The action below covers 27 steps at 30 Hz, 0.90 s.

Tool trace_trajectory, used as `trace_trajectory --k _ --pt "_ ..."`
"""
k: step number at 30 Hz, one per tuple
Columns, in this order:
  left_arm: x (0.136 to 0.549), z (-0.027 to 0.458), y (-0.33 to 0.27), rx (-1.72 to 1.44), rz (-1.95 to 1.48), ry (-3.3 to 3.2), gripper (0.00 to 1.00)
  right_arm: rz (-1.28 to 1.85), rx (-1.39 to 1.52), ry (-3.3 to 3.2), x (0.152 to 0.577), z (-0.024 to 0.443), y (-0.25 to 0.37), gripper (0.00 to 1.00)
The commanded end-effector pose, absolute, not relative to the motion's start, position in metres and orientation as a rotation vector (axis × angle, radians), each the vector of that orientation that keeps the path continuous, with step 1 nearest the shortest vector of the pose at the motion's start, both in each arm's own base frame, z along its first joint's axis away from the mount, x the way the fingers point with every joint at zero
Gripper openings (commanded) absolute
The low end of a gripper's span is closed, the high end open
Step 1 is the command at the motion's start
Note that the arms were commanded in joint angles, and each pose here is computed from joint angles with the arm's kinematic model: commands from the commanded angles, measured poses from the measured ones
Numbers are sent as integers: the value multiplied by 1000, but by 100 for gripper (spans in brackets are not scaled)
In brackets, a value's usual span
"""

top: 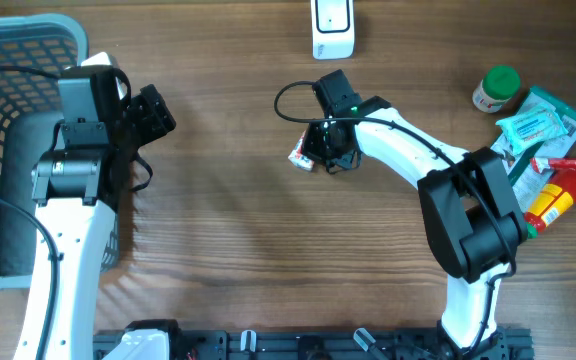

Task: Scan the item barcode
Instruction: 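Hold the tissue packet barcode in front of the white scanner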

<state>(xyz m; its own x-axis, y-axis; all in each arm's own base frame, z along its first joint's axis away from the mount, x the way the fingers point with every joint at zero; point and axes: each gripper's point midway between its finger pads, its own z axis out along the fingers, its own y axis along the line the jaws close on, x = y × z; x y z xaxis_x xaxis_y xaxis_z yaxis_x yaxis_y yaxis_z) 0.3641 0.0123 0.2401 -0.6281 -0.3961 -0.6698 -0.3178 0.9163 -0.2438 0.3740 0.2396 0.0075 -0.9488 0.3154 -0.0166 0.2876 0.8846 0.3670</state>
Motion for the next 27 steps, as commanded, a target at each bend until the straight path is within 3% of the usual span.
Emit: trace_trajectory --k 1,6,9,15,22,27 --pt "363 239 12 -485 -133 2302 75 769 259 2990 376 4 254 4" --pt "362 231 12 -465 -117 2337 77 1283 -156 2720 392 83 262 4" --pt "363 218 12 -473 -108 2383 100 1462 -476 2411 391 151 250 4" --pt "364 209 12 -482 -104 2412 100 1599 -705 2005 382 246 229 4" --pt "362 208 12 -484 -101 2421 100 1851 -582 1929 390 301 211 5" --pt "362 208 12 -484 -101 2421 100 2017 -229 2103 401 305 193 4"
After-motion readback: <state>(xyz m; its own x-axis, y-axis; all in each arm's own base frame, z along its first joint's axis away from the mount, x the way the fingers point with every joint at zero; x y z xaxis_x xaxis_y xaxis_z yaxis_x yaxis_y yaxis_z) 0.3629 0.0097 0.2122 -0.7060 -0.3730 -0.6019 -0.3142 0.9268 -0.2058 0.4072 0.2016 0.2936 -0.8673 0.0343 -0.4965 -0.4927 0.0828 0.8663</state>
